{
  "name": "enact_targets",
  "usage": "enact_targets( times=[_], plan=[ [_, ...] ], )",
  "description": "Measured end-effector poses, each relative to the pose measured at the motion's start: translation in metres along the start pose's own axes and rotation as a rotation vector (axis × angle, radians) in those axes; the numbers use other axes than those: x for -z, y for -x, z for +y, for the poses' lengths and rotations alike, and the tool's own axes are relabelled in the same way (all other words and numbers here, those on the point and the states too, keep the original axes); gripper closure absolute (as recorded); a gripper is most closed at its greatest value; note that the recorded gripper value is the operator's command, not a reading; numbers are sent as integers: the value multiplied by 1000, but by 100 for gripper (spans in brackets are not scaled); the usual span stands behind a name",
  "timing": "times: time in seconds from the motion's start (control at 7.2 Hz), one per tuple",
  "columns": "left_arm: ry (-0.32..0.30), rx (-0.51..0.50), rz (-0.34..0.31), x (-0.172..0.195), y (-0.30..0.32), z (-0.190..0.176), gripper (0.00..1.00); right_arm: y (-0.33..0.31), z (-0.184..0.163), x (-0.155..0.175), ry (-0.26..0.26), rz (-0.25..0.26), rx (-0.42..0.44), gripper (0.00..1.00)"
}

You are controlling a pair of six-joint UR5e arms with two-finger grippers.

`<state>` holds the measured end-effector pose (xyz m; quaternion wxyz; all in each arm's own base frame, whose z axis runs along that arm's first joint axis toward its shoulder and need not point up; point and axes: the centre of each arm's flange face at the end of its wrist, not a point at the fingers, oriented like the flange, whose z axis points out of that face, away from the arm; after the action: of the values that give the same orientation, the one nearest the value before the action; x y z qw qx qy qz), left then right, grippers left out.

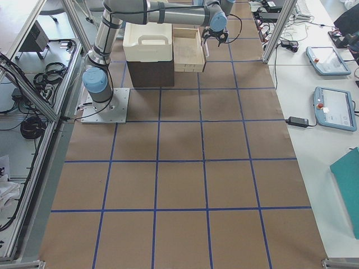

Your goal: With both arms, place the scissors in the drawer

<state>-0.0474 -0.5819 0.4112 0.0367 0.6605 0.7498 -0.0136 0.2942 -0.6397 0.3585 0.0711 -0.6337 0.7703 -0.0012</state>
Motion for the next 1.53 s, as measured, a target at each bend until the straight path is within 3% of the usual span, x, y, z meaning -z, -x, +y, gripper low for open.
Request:
enact_targets(
  times=[0.14, 0.42, 0.83, 1.11, 1.25, 1.53],
  plan=[
    [-4, 27, 3, 0, -6, -24, 100, 8, 21, 34, -13, 22, -114, 0],
    [-12, 87, 13, -3, -22, -84, 100, 47, 81, 96, -14, 21, -365, 0],
    [-36, 146, 52, -6, -60, -168, 100, 130, 160, 145, -3, 55, -753, 0],
    [-56, 143, 60, -2, -95, -225, 100, 182, 178, 167, 51, 82, -1033, 0],
    [-77, 158, 68, 0, -109, -248, 100, 199, 181, 175, 53, 87, -1144, 0],
    [-104, 165, 94, -5, -125, -277, 100, 207, 181, 194, -8, 143, -1216, 0]
  ],
)
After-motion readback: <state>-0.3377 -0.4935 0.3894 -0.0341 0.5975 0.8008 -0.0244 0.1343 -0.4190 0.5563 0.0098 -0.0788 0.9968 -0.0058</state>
